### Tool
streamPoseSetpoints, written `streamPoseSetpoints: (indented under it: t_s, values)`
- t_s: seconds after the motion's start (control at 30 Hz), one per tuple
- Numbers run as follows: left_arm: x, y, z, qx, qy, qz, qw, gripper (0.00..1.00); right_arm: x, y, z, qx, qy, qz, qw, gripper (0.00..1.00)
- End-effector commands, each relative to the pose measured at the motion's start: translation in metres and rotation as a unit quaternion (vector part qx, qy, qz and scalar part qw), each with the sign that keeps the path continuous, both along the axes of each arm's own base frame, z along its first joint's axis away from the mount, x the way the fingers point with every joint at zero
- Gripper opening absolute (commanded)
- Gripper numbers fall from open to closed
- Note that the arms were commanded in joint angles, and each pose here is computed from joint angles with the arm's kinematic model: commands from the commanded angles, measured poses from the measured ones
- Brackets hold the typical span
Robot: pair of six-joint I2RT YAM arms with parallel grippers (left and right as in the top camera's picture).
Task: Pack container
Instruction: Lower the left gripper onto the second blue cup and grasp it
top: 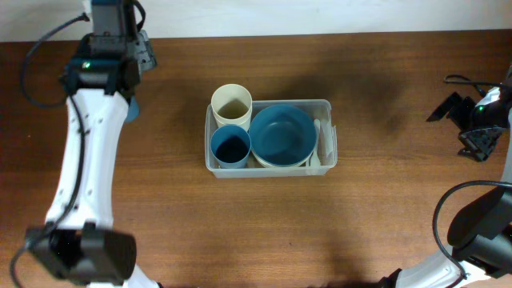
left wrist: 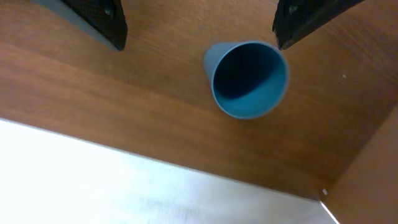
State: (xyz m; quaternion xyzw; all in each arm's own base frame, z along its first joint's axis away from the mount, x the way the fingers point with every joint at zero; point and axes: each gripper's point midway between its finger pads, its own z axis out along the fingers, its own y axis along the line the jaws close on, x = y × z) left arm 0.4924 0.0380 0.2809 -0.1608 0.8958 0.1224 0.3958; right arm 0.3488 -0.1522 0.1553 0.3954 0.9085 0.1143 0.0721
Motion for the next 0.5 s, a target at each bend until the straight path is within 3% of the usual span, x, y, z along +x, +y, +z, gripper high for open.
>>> streamPoseSetpoints:
  t_s: [0.0,0.47]
  values:
    - [0.013,0.011,-0.032,0.002,0.027,0.019,0.999,0.77,0.000,-0.003,0.009,-0.011,-0.008,-0.006,1.000,0.99]
    - [0.027,0.043,-0.086,-0.001,0.070,0.048,0.996,0.76,0.000,-0.003,0.009,-0.012,-0.008,-0.006,1.000,0.99]
